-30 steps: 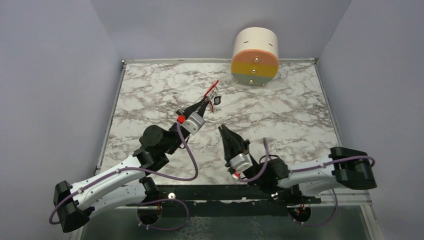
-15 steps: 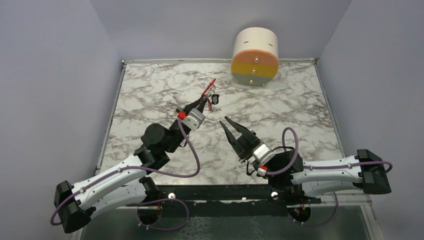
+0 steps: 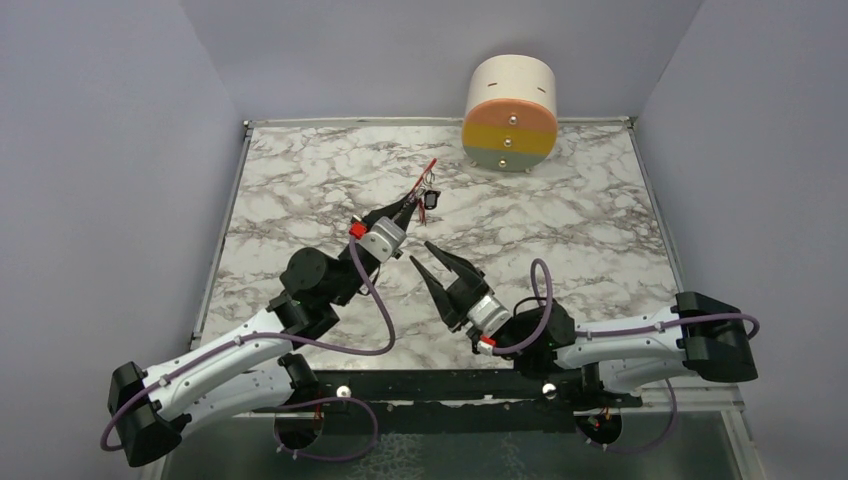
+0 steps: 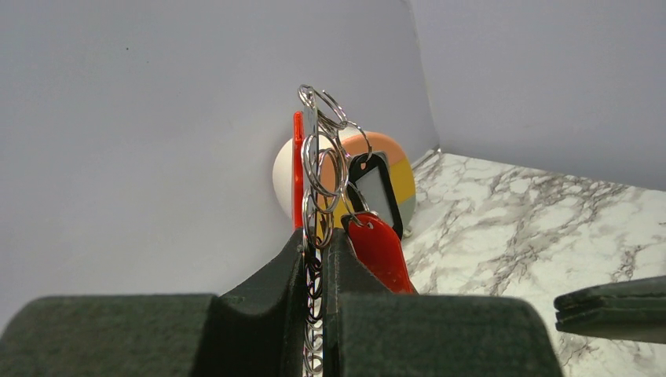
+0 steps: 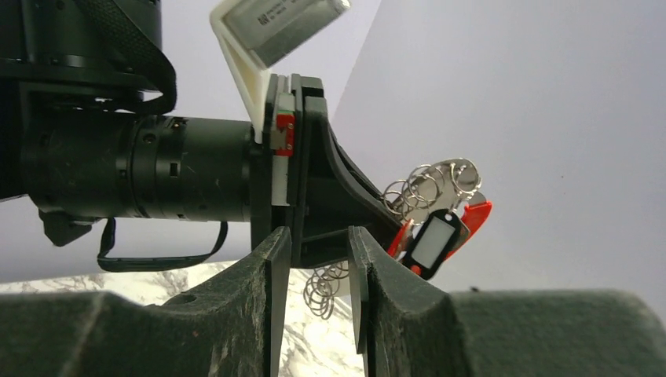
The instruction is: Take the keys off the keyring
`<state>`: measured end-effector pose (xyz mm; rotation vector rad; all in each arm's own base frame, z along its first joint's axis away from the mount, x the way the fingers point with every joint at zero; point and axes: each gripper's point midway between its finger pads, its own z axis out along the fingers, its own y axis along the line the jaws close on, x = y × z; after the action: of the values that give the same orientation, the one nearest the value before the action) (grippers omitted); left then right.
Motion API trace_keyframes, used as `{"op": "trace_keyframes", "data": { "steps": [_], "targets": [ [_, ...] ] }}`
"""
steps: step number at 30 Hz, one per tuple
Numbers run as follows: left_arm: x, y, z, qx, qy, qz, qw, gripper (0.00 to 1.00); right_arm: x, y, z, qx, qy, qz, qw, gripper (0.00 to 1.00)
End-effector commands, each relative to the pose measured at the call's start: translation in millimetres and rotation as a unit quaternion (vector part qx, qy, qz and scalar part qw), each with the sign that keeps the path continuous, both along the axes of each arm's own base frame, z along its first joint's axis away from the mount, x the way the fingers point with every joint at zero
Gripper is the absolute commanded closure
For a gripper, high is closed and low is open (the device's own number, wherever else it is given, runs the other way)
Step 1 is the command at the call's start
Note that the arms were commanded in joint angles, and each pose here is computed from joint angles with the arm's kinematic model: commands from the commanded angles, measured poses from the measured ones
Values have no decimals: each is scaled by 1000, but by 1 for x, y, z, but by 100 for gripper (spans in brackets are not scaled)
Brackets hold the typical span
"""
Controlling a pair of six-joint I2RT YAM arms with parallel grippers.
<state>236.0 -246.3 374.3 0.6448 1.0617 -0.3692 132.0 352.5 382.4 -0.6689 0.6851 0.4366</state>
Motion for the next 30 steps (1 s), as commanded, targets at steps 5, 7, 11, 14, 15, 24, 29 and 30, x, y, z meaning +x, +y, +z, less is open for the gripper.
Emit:
{"op": "trace_keyframes", "data": {
  "steps": [5,7,11,14,15,24,29,30],
  "targets": [
    [-14,5,27,-53,-21,-28,998,100,9,-27,16,54,-6,-47,997,66],
    [-17,5,28,-57,-22,-35,998,100,11,-30,18,60,-11,-58,996,66],
    [-22,5,29,-63,-23,-48,997,100,17,-27,19,61,-14,-74,995,66],
    [-24,4,28,-65,-20,-55,996,100,21,-24,21,70,-17,-84,994,66],
    [-24,4,27,-65,-19,-56,996,100,22,-23,21,73,-19,-87,993,66],
    [-27,-1,26,-64,-17,-69,995,100,30,-21,30,102,-31,-119,987,64],
    [-29,0,25,-66,-16,-74,995,100,32,-19,32,106,-38,-132,985,63],
    [-30,0,25,-66,-17,-76,995,100,32,-20,33,109,-40,-134,984,63]
  ]
}}
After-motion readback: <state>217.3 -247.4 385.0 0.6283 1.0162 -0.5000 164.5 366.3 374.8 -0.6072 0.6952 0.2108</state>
